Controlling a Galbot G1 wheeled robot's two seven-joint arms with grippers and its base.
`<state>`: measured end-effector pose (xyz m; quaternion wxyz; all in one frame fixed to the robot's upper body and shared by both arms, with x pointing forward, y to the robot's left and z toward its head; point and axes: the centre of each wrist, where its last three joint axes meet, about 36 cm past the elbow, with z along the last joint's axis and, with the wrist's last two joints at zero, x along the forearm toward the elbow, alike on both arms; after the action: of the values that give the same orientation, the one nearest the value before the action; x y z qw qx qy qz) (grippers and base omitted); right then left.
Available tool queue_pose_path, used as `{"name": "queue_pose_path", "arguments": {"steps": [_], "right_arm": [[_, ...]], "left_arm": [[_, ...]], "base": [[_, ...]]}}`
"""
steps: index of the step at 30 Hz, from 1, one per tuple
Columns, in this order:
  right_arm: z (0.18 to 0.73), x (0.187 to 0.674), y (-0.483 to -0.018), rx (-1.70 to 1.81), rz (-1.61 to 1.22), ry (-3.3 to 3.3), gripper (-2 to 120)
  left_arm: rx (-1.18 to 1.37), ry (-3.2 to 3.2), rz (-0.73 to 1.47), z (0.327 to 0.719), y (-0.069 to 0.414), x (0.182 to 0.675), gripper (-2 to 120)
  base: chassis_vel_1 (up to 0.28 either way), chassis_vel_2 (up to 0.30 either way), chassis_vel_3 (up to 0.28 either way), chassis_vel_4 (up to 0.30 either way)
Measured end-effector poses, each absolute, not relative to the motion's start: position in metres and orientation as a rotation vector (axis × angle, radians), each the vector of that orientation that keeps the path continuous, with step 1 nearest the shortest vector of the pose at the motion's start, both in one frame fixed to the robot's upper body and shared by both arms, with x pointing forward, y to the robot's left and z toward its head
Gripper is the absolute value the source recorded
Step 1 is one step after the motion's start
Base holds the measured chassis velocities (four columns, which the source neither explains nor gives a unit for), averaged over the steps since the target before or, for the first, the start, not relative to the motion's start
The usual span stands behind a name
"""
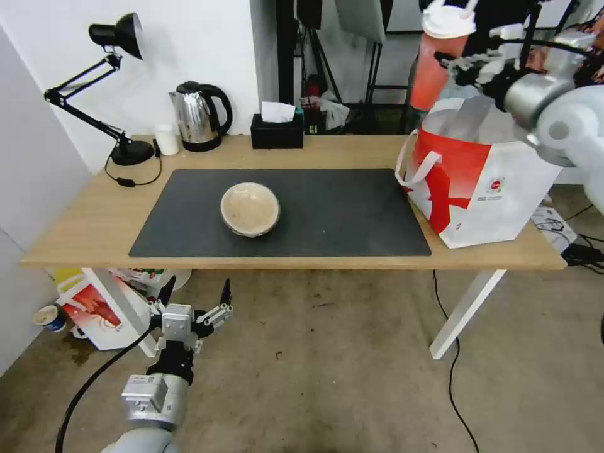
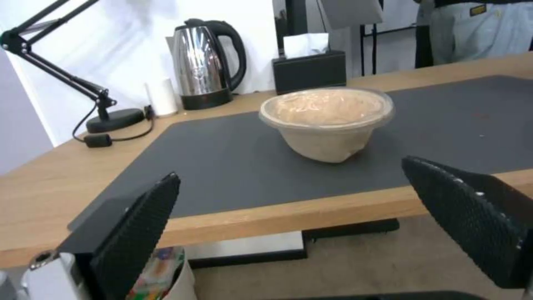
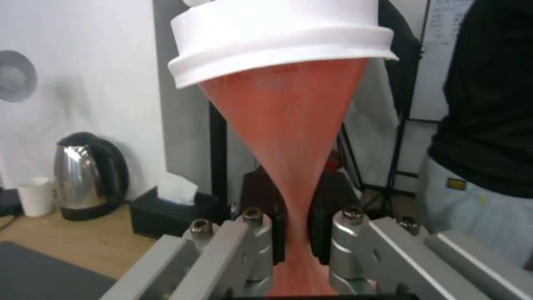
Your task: Pick up the trash from the table and place it into the takeout bag.
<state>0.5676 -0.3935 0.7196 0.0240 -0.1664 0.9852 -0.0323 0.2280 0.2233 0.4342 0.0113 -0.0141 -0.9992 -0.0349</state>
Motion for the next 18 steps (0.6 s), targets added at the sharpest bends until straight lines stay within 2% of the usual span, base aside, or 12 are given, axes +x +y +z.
{"name": "queue_pose_path", "arguments": {"steps": [18], "right_arm": [[0.715, 0.562, -0.446, -0.368, -0.181, 3.078, 7]], "left_arm": [[-0.044, -3.117, -0.109, 0.434, 0.223, 0.228, 100]], "base": [[0.0, 0.0, 0.0, 0.0]]}}
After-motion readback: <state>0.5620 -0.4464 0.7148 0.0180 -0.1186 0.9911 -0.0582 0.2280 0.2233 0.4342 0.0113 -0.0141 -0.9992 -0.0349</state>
